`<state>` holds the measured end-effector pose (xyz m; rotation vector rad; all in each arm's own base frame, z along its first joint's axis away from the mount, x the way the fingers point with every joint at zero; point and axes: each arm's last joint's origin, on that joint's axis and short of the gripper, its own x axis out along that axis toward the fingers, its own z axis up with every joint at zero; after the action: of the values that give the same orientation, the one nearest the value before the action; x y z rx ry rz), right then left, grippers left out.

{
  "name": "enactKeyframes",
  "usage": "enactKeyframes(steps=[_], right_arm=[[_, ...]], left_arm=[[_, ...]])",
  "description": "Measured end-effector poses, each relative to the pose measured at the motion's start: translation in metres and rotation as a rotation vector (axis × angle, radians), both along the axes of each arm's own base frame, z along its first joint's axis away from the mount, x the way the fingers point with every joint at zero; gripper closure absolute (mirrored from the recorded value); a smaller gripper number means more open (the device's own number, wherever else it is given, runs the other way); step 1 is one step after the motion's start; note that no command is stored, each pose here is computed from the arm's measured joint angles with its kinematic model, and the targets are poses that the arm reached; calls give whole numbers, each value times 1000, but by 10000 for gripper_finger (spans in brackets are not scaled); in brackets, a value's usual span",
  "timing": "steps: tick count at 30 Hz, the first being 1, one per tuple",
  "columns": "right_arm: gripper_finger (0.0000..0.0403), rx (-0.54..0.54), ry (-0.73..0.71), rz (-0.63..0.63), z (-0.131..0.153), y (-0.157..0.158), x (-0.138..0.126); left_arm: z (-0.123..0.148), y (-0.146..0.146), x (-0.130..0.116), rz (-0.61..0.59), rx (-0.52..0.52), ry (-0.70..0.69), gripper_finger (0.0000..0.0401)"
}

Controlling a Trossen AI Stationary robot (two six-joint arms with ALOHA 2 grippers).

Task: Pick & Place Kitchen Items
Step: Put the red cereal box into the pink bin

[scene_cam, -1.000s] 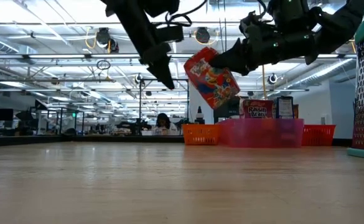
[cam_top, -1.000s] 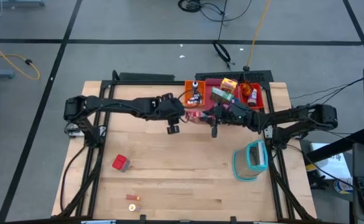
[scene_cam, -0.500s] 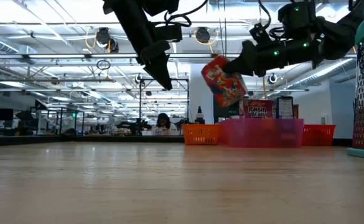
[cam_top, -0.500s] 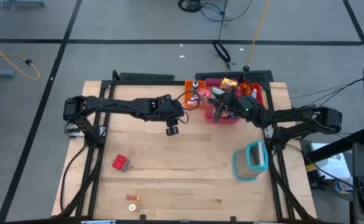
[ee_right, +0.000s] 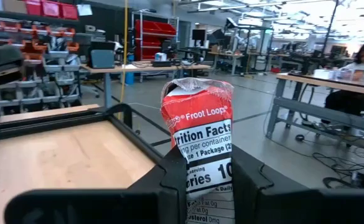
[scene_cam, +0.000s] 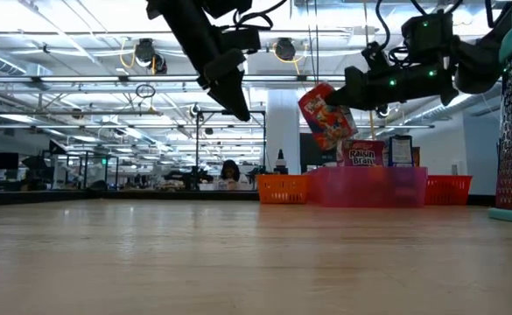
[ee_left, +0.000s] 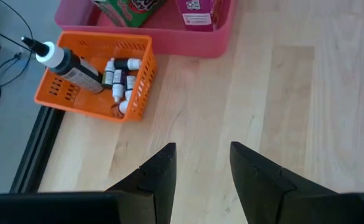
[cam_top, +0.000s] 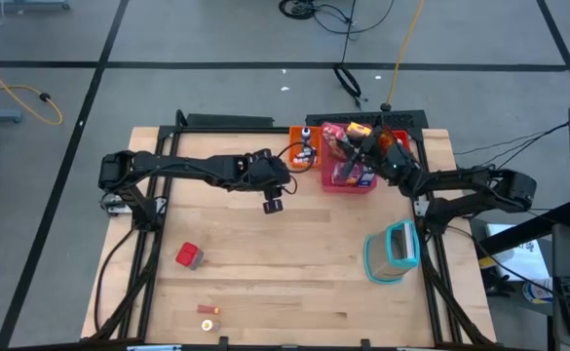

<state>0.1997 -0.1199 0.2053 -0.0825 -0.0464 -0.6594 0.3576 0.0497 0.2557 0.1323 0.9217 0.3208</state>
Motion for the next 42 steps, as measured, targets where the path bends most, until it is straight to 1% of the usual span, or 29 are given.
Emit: enactKeyframes(steps=[4, 14, 22, 29, 34, 37, 42], right_arm=[[341, -4, 18, -13, -2, -4, -1], [342, 14, 65, -32, -22, -13, 6], [342, 53, 77, -3, -36, -16, 11], [338, 92, 90, -4, -45, -18, 13], [343, 70, 53, -3, -50, -11, 3], [342, 66, 5, -7, -53, -6, -7], [335, 90, -27, -14, -56, -4, -14]], left_arm=[[1, -1, 1, -3, 2, -11, 251], [1, -1, 1, -4, 1, -9, 251], [1, -1, 1, -3, 0, -9, 251], [0, -1, 1, -2, -2, -9, 251], [0, -1, 1, -2, -2, -9, 251], [-2, -1, 0, -4, 0, -8, 251], [-5, -1, -1, -3, -2, 3, 251]])
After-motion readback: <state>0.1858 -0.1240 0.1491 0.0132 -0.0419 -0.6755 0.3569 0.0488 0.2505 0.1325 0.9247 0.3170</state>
